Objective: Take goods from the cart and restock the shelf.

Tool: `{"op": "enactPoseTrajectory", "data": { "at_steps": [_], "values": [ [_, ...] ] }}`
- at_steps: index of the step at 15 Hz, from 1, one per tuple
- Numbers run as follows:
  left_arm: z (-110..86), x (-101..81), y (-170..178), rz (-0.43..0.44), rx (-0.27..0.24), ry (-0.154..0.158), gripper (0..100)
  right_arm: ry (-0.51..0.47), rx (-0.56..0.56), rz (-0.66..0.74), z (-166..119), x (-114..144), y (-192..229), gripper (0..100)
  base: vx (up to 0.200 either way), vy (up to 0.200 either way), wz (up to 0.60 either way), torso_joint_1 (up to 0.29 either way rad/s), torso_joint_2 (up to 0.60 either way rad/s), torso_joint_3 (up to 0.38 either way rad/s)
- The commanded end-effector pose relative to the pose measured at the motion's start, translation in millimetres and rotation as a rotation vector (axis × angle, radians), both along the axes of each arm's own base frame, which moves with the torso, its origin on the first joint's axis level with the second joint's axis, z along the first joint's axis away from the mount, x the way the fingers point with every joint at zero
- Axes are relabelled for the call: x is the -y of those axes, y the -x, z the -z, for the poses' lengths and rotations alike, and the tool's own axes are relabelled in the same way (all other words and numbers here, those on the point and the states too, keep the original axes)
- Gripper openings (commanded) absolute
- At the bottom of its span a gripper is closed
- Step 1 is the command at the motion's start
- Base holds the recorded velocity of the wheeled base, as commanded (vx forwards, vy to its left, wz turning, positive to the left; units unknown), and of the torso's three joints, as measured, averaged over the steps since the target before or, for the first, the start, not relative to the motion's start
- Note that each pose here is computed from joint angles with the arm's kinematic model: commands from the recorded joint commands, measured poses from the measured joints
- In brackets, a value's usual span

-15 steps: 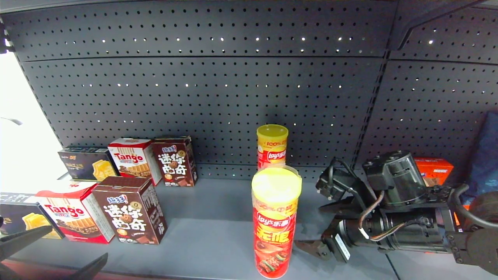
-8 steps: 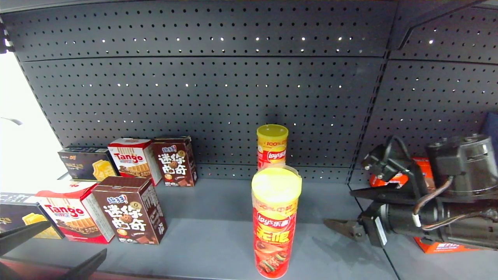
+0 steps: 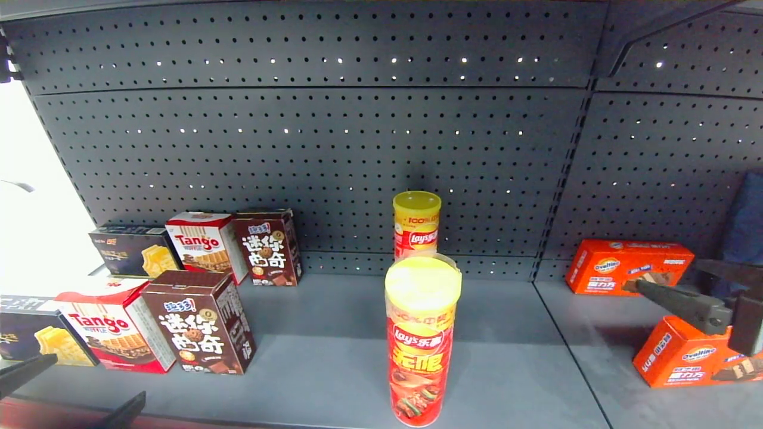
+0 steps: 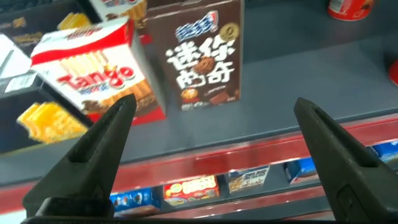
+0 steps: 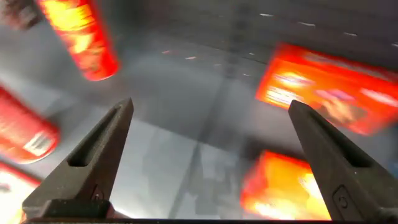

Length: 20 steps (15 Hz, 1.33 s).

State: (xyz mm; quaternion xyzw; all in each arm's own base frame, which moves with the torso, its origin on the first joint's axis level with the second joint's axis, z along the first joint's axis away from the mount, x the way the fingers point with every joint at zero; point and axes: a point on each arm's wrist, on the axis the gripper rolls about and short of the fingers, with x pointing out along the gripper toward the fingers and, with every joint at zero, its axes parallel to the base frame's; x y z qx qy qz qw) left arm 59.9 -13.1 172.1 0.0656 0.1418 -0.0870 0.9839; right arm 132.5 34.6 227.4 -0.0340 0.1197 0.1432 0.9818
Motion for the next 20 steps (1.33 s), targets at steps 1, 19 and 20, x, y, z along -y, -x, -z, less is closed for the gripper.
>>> {"op": "enactPoseTrajectory", "data": {
  "at_steps": [1,19,20],
  "values": [
    [9.1,-6.0,15.1,-0.042,0.041,0.013,100,-0.028,0.099,0.111,6.3,19.6,38.1,100,0.0,0.0,0.0,0.0,0.0,0.0],
    [79.6,-17.8,70.0,-0.156,0.158,0.011,100,0.009,0.222,0.283,144.8,36.2,149.8,100,0.0,0.0,0.0,0.0,0.0,0.0],
    [79.7,-18.1,71.1,-0.163,0.17,0.009,100,-0.002,0.226,0.235,144.7,35.3,149.5,100,0.0,0.0,0.0,0.0,0.0,0.0]
  ]
}}
